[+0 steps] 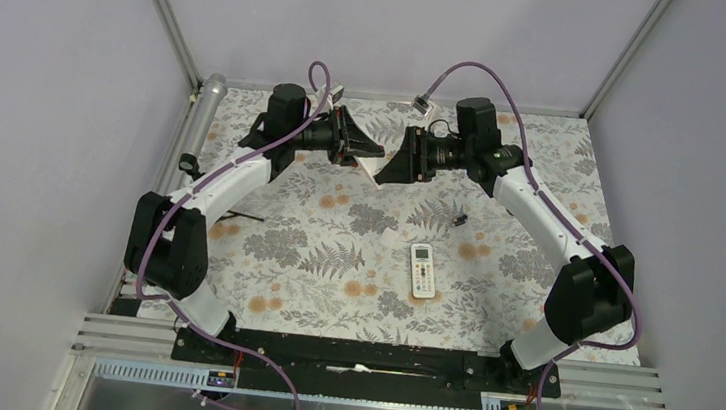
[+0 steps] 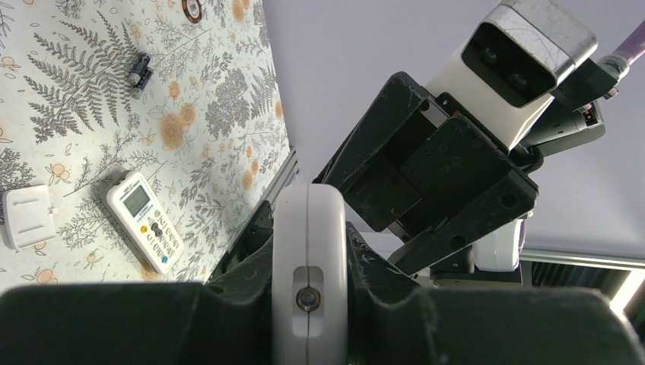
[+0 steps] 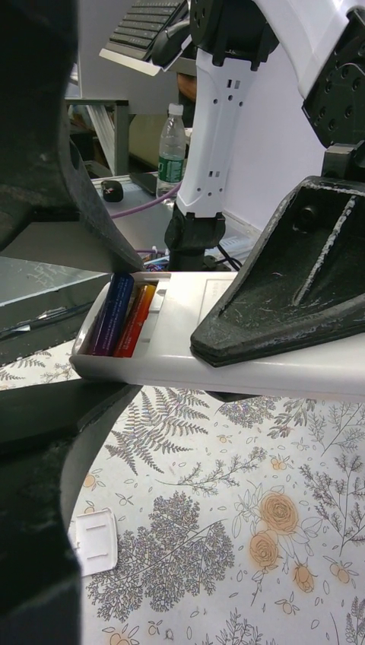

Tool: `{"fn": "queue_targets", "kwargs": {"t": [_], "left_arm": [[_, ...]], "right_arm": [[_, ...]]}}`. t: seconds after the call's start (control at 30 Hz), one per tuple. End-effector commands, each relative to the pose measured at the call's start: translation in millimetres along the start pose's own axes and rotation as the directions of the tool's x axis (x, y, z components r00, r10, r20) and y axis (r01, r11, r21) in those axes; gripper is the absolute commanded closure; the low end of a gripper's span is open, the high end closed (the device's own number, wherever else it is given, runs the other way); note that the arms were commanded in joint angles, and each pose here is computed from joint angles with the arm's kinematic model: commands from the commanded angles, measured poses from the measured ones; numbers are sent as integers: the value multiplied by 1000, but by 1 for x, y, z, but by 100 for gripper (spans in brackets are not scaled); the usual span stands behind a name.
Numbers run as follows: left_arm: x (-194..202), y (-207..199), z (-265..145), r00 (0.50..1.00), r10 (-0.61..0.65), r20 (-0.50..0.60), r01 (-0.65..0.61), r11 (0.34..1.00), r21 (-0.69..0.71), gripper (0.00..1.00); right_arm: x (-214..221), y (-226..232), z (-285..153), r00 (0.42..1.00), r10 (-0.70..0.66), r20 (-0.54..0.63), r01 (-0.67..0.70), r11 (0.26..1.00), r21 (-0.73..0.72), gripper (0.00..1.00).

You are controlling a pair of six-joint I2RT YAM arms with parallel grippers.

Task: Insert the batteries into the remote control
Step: Load the battery into the remote control.

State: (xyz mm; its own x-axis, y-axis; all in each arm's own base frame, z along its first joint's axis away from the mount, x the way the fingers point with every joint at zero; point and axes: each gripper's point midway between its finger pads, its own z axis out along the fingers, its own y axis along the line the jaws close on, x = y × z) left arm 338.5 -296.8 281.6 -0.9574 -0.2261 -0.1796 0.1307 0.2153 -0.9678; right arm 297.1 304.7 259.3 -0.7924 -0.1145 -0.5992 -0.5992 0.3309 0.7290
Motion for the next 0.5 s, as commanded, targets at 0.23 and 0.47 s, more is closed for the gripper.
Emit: {"fn": "queue_targets", "kwargs": {"t": [0.23, 0.47], "left_arm": [[-4, -22, -4, 998, 56, 15, -57, 998, 37, 100], [-1, -28, -6, 999, 42, 0, -42, 997, 69, 100]], "right_arm": [[-12, 25, -5, 995, -100, 20, 101, 992, -73, 57], [-15, 32, -5, 993, -110, 39, 113, 988, -104, 57]]}}
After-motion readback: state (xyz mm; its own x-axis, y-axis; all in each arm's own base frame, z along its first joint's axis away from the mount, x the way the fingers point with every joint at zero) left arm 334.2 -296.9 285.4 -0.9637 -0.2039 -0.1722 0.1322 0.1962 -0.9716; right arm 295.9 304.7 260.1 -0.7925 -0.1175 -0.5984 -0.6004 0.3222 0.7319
